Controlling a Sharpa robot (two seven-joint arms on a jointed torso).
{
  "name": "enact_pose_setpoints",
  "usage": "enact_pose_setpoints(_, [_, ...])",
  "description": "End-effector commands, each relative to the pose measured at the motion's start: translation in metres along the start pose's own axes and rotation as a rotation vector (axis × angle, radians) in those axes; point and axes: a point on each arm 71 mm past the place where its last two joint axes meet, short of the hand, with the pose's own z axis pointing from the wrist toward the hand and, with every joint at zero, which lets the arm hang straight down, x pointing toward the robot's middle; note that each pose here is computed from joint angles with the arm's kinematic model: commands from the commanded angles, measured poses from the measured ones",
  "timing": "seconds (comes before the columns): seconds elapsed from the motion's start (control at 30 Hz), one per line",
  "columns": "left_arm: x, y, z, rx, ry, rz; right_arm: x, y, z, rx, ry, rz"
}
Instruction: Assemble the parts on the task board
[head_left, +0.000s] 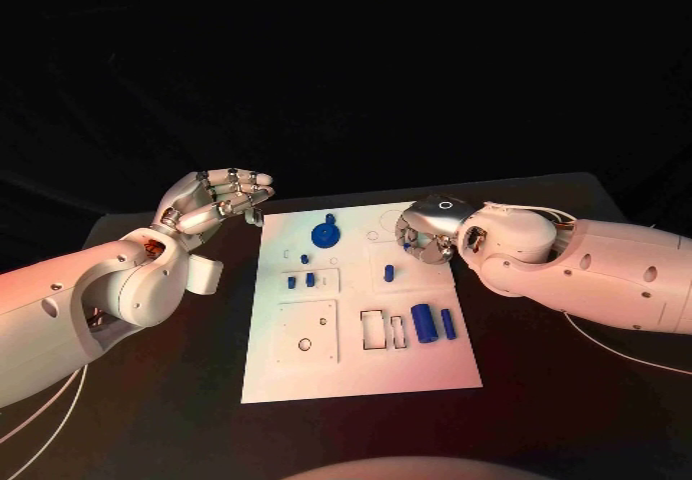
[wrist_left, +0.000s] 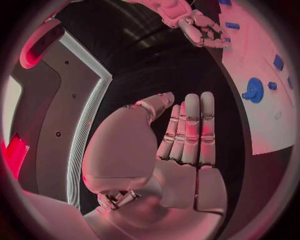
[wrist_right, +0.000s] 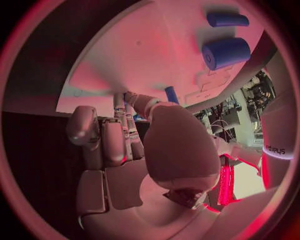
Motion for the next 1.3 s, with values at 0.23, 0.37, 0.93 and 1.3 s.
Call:
enact_pose_setpoints(0.23, [0.0006,0.0012,0.0004,-0.017,0.007,-0.009,0.001,0.004,-0.004,-0.006,-0.029,-0.014])
enact_pose_setpoints(0.37, [0.0006,0.0013,0.0004,-0.019,0.008,-0.009,-0.002,0.006,-0.005,-0.012,-0.057,-0.007])
enact_pose_setpoints(0.93, [0.0003,0.0017,0.0006,-0.021,0.007,-0.008,-0.023,0.017,-0.015,-0.06,-0.183,0.049])
enact_pose_setpoints(1.3, [0.0021,0.0025,0.0014,-0.02,0.01,-0.01,-0.035,0.062,-0.021,-0.192,-0.245,0.13])
